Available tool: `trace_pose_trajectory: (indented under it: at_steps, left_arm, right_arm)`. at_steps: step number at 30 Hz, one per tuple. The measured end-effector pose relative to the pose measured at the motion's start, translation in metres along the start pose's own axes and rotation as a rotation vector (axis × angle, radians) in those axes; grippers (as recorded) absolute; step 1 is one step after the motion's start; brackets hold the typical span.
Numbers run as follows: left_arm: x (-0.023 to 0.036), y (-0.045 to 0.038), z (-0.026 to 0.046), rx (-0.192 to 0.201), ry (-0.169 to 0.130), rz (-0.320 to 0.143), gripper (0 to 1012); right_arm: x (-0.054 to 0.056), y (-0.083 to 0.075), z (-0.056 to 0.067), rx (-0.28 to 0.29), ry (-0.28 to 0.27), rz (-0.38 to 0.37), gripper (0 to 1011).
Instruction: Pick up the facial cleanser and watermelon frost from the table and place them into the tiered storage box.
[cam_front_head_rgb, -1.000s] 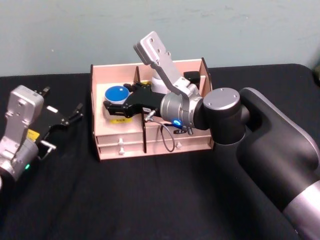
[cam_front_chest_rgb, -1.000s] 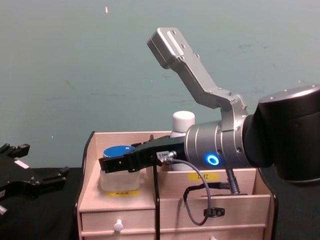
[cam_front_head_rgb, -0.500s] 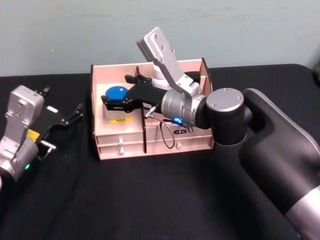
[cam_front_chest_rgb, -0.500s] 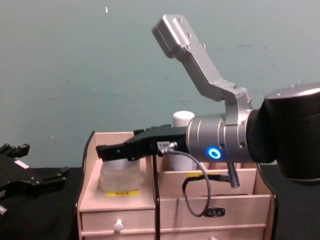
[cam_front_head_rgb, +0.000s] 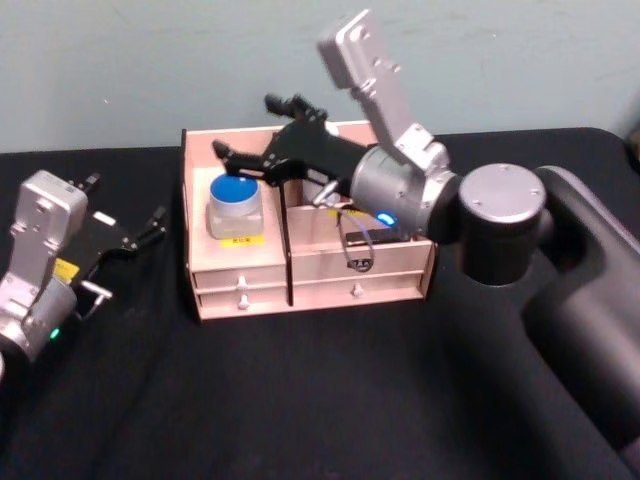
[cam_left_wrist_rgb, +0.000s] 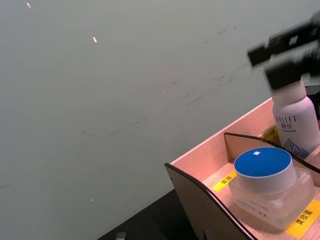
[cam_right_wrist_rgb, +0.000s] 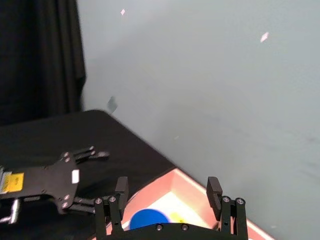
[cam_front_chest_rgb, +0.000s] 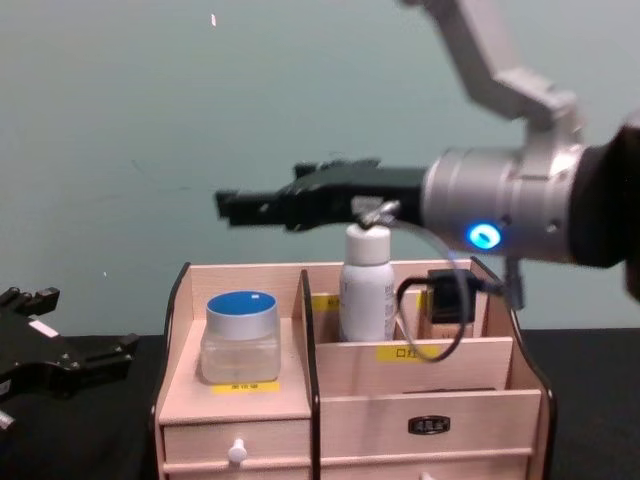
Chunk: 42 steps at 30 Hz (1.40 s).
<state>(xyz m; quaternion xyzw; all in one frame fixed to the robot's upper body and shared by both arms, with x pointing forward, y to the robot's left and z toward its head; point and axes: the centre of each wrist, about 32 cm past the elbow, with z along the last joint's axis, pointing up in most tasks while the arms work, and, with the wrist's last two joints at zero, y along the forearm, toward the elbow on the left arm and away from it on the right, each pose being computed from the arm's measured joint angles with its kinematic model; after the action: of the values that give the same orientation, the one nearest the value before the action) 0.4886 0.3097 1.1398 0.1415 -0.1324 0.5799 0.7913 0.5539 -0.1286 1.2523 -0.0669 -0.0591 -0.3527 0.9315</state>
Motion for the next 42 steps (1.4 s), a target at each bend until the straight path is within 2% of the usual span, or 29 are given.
trace_pose_trajectory:
  at_steps: [3,7,14,17,24,34,42]
  left_arm:
    - [0.0000,0.0000,0.0000,0.000,0.000,0.000,1010]
    - [0.0000,0.0000,0.0000,0.000,0.000,0.000,1010]
    - [0.0000,0.0000,0.0000,0.000,0.000,0.000,1010]
    - [0.0000,0.0000,0.0000,0.000,0.000,0.000,1010]
    - [0.0000,0.0000,0.0000,0.000,0.000,0.000,1010]
    - [0.0000,0.0000,0.0000,0.000,0.000,0.000,1010]
    - [0.0000,0.0000,0.0000,0.000,0.000,0.000,1010]
  right_arm:
    - [0.002,-0.015,0.005,0.038,-0.013,-0.057,1002]
    - [0.007,-0.030,0.006,0.062,-0.022,-0.134,1002]
    - [0.017,-0.051,0.002,0.078,-0.027,-0.279,1002]
    - [0.026,-0.063,-0.003,0.076,-0.028,-0.360,1002]
    - [0.044,-0.081,-0.017,0.056,-0.019,-0.465,1002]
    - [0.057,-0.096,-0.040,0.011,-0.005,-0.557,1002]
    - [0.059,-0.103,-0.059,-0.028,0.007,-0.590,1002]
